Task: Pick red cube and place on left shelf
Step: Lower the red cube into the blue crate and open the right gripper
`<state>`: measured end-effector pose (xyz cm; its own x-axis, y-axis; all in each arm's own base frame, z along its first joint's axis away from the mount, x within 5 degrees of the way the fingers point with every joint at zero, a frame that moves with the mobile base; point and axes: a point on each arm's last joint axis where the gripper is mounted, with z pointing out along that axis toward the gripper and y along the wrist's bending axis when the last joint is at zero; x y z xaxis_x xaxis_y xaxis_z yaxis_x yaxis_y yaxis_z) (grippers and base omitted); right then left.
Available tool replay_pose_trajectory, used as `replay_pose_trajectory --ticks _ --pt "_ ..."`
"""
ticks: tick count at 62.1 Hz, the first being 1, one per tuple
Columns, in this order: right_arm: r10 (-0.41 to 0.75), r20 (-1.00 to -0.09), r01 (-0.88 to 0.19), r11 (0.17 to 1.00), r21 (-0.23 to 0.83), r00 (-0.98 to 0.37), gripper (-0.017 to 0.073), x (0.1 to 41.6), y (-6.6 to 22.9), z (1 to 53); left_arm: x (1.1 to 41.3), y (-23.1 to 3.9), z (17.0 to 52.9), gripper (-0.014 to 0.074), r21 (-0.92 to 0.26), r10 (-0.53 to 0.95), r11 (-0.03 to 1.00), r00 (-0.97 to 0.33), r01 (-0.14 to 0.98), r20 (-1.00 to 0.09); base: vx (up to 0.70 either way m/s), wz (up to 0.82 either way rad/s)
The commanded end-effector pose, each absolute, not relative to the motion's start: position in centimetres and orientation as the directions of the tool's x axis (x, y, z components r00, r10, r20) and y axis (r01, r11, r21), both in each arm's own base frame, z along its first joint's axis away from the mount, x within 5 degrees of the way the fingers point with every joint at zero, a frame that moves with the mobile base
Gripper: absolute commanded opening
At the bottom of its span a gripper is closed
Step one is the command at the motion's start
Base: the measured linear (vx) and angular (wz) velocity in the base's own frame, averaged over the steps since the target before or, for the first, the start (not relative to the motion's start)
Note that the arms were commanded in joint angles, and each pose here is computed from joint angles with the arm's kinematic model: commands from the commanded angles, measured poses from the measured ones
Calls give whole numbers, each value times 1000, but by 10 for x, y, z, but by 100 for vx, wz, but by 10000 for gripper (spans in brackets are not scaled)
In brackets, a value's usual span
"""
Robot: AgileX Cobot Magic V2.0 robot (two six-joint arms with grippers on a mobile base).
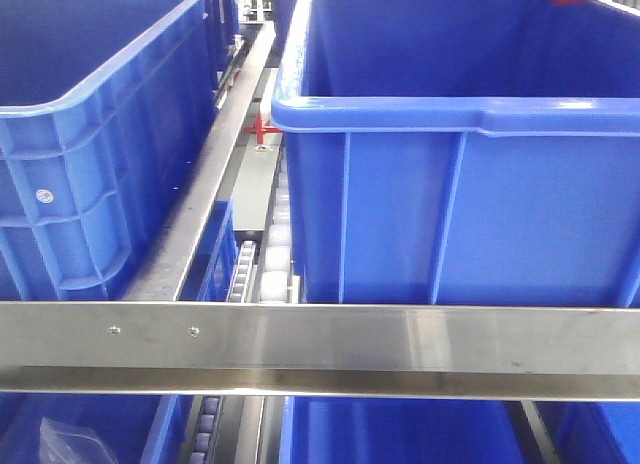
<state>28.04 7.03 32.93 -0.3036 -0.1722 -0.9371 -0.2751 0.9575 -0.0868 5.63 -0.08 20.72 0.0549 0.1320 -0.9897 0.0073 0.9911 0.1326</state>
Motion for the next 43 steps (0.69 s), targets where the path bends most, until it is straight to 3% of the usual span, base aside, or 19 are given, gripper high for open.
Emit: replay_pose_trajectory --ticks 1,7,12,36,43 --pt "-150 -970 -273 957 -94 -193 250 291 76 353 57 -1 208 106 128 126 992 124 4 -984 0 0" --pt "-152 -972 -294 951 -95 -177 514 298 85 352 57 -1 208 106 128 126 992 124 4 -984 0 0" --pt "-150 -975 -303 948 -95 -163 636 302 90 351 57 -1 208 106 128 126 992 124 4 -984 0 0" --pt "-150 -977 -312 945 -96 -155 594 303 94 349 57 -1 208 106 128 126 992 124 4 -984 0 0" --pt "-146 -979 -311 946 -96 -143 489 296 92 355 57 -1 208 106 128 126 992 124 4 -984 0 0"
